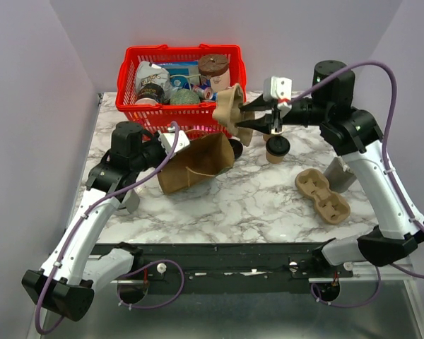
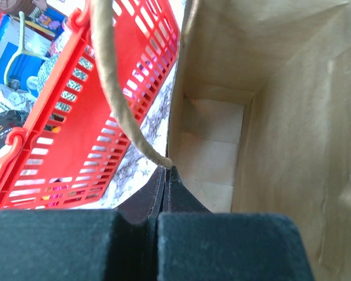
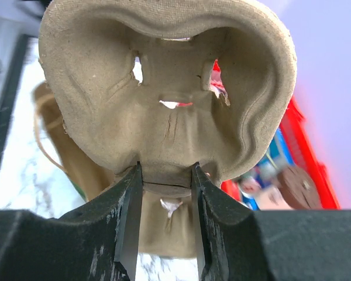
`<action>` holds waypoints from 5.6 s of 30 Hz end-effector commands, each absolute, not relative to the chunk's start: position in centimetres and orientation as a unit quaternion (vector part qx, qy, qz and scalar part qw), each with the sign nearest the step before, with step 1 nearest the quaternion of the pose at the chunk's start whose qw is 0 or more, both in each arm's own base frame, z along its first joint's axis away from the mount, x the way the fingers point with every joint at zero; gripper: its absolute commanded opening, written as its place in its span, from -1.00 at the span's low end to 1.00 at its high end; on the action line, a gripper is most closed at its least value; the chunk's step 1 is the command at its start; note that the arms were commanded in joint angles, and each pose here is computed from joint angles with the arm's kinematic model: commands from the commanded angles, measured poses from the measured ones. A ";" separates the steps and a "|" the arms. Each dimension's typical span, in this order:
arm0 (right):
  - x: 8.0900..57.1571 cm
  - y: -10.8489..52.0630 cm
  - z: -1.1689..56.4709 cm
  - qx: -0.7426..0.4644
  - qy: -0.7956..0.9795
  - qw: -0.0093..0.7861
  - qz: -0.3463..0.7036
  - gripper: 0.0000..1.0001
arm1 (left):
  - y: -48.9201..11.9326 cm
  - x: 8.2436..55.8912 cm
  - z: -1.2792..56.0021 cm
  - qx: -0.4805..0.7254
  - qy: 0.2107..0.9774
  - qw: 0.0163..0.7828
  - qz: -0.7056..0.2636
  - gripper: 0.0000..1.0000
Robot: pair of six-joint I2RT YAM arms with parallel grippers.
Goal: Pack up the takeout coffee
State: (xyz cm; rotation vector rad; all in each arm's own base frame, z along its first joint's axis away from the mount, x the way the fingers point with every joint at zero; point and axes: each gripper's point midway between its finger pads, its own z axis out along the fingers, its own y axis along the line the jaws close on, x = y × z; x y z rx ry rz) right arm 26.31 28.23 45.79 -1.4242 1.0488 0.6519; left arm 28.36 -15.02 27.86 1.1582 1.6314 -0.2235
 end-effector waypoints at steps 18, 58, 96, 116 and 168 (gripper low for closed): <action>19.2 33.4 41.5 -0.702 0.223 0.582 0.346 -0.99 | -16.7 27.7 30.7 0.445 0.679 0.561 -0.160 -1.00; 21.3 34.4 31.6 -0.702 0.350 0.514 0.346 -0.99 | -18.3 24.7 30.1 0.441 0.707 0.490 -0.257 -0.50; 21.6 33.3 28.5 -0.783 0.344 0.474 0.209 -0.99 | -18.3 23.1 30.9 0.402 0.701 0.516 -0.284 -1.00; 22.0 35.2 26.3 -0.807 0.430 0.384 0.129 -0.99 | -18.8 22.5 30.1 0.391 0.708 0.498 -0.313 -1.00; 24.5 33.8 27.7 -0.724 0.567 0.391 0.045 -0.99 | -17.5 21.1 28.6 0.405 0.718 0.492 -0.281 -1.00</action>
